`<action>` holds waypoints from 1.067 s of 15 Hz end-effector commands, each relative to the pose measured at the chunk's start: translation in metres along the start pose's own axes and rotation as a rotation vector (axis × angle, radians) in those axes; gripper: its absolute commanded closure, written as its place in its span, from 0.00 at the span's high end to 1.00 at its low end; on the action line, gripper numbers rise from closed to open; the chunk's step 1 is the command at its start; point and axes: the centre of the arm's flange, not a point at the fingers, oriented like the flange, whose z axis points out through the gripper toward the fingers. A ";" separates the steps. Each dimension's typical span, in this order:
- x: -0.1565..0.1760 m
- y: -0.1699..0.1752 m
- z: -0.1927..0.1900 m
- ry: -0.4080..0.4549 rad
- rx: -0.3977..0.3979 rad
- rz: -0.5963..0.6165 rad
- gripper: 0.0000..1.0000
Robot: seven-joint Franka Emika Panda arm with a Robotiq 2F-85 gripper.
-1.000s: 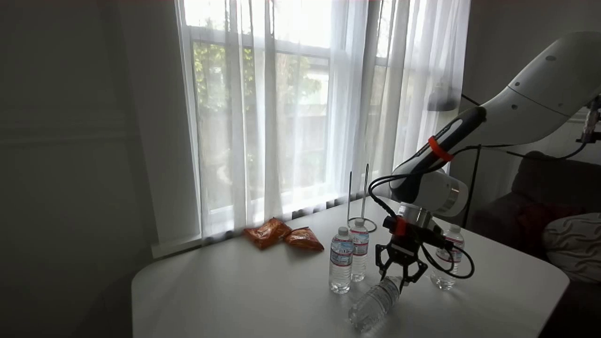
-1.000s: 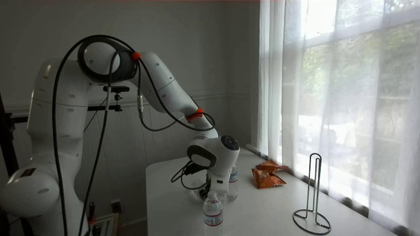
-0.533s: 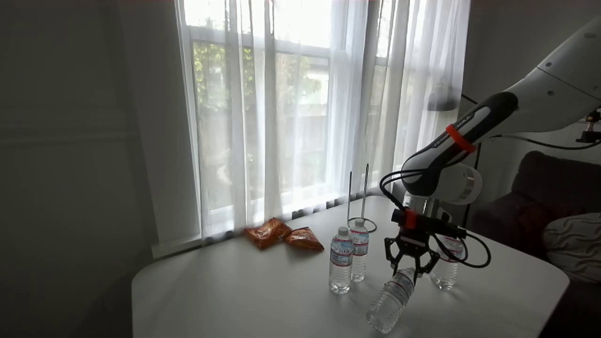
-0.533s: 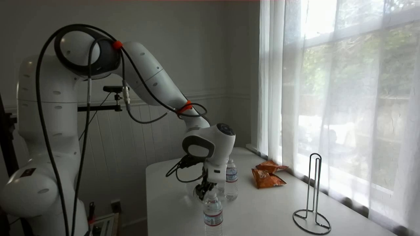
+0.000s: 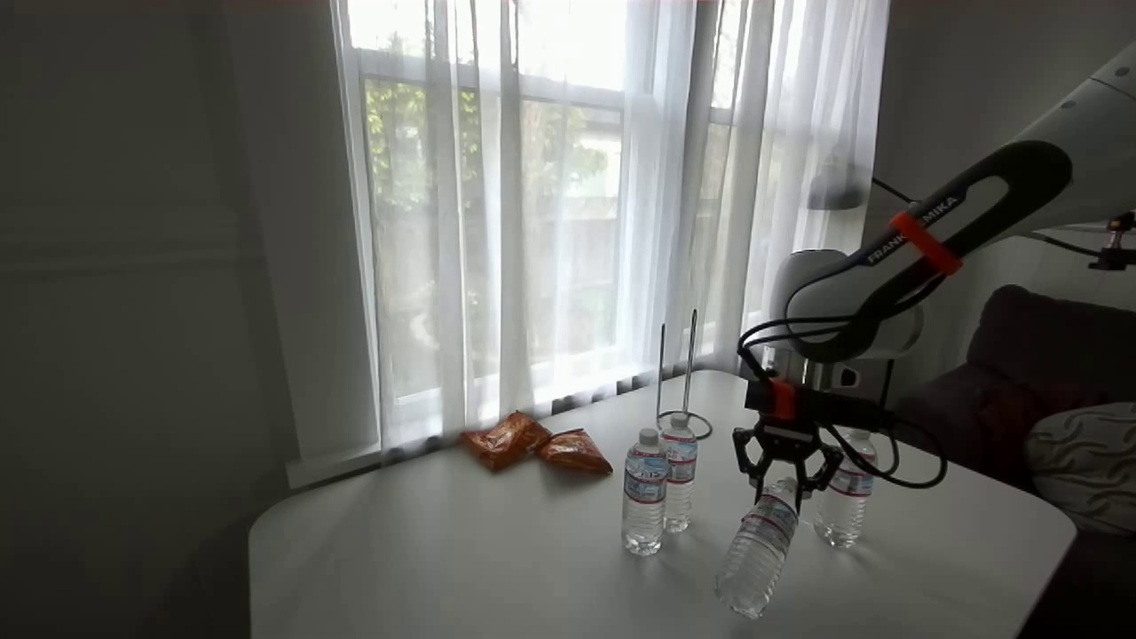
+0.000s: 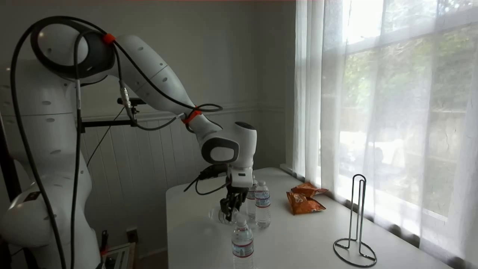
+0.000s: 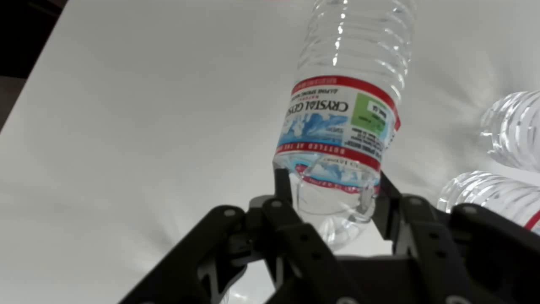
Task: Position the two bottles upright
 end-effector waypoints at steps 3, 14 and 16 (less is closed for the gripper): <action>-0.029 0.006 -0.033 0.167 -0.049 -0.001 0.22; -0.066 -0.004 -0.048 0.490 -0.174 -0.038 0.22; -0.051 -0.005 -0.031 0.419 -0.172 -0.049 0.47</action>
